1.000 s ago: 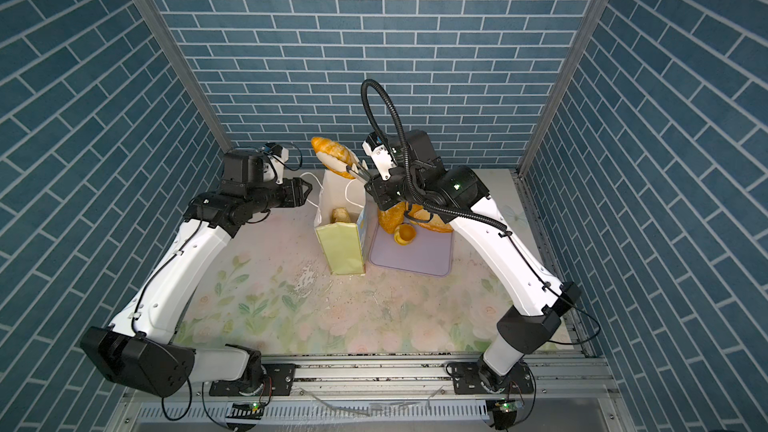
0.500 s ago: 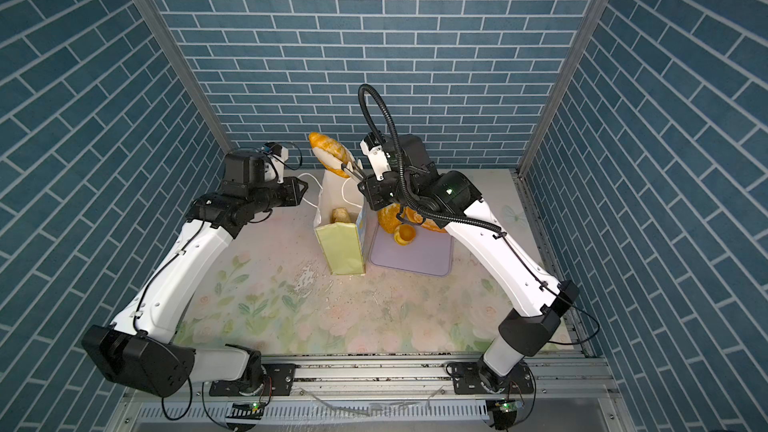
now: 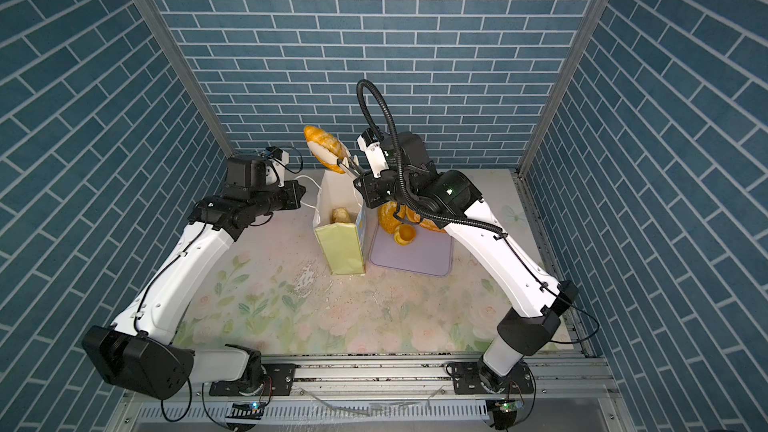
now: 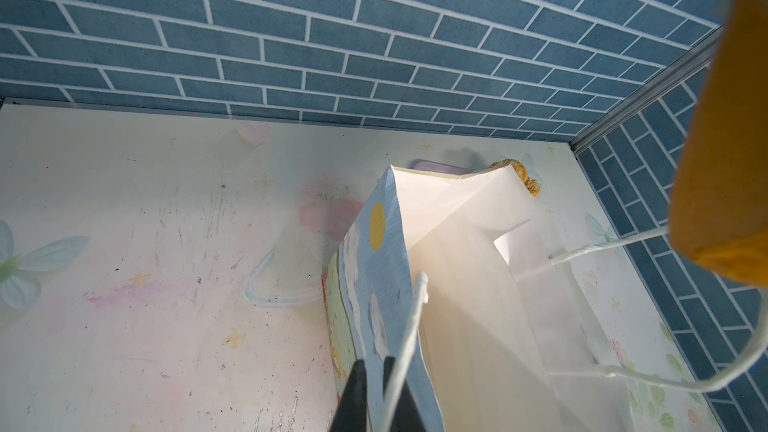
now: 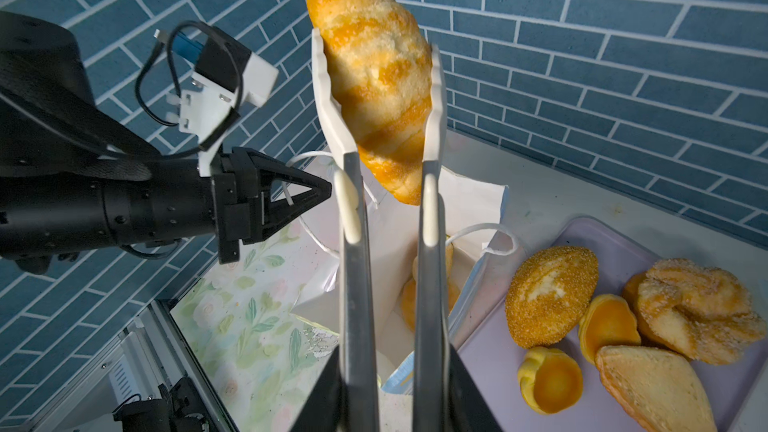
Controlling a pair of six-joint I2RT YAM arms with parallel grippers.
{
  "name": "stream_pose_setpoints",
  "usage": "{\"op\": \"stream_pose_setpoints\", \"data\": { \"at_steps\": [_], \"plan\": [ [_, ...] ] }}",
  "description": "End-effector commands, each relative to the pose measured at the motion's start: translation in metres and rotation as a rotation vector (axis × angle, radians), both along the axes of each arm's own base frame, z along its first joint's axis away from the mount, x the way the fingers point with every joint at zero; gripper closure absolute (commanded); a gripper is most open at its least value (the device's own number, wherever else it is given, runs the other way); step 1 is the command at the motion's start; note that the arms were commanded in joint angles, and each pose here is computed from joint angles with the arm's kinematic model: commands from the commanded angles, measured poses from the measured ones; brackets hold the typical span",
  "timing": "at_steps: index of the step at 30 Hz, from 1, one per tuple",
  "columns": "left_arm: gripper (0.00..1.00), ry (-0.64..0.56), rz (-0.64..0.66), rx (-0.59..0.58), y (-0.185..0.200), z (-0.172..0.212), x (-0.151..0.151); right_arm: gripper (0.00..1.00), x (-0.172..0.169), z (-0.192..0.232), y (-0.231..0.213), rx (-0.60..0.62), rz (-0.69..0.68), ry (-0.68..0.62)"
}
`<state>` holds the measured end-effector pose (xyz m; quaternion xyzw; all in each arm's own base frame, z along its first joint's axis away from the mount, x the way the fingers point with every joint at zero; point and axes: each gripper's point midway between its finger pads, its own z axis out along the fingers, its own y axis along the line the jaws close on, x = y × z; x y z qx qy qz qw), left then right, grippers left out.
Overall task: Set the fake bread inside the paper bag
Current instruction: 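Open the tongs over the paper bag to drop the croissant inside, then move the tongs back over the tray toward the yellow egg tart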
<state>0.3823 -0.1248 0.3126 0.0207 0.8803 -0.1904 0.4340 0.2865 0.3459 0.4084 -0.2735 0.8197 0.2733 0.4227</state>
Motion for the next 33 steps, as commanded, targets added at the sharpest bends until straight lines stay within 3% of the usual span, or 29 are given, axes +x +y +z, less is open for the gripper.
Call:
{"op": "stream_pose_setpoints", "data": {
  "at_steps": [1, 8, 17, 25, 33],
  "plan": [
    [0.89, -0.019, 0.008, -0.002, 0.001, 0.004, -0.004, 0.78, -0.002, -0.002, 0.0, 0.036, -0.034, 0.03],
    [0.9, -0.014, 0.01, -0.006, 0.001, 0.002, -0.004, 0.75, -0.003, -0.029, -0.01, -0.036, -0.078, 0.076],
    [0.91, -0.015, 0.008, -0.009, 0.001, 0.003, -0.006, 0.6, -0.002, -0.038, -0.015, -0.109, -0.083, 0.074],
    [0.92, -0.013, 0.009, -0.007, 0.002, 0.003, -0.006, 0.52, -0.001, -0.021, -0.015, -0.115, -0.058, 0.01],
    [0.92, -0.013, 0.006, -0.007, 0.001, 0.003, -0.006, 0.51, -0.002, 0.018, -0.033, -0.122, -0.071, -0.123]
  ]
}}
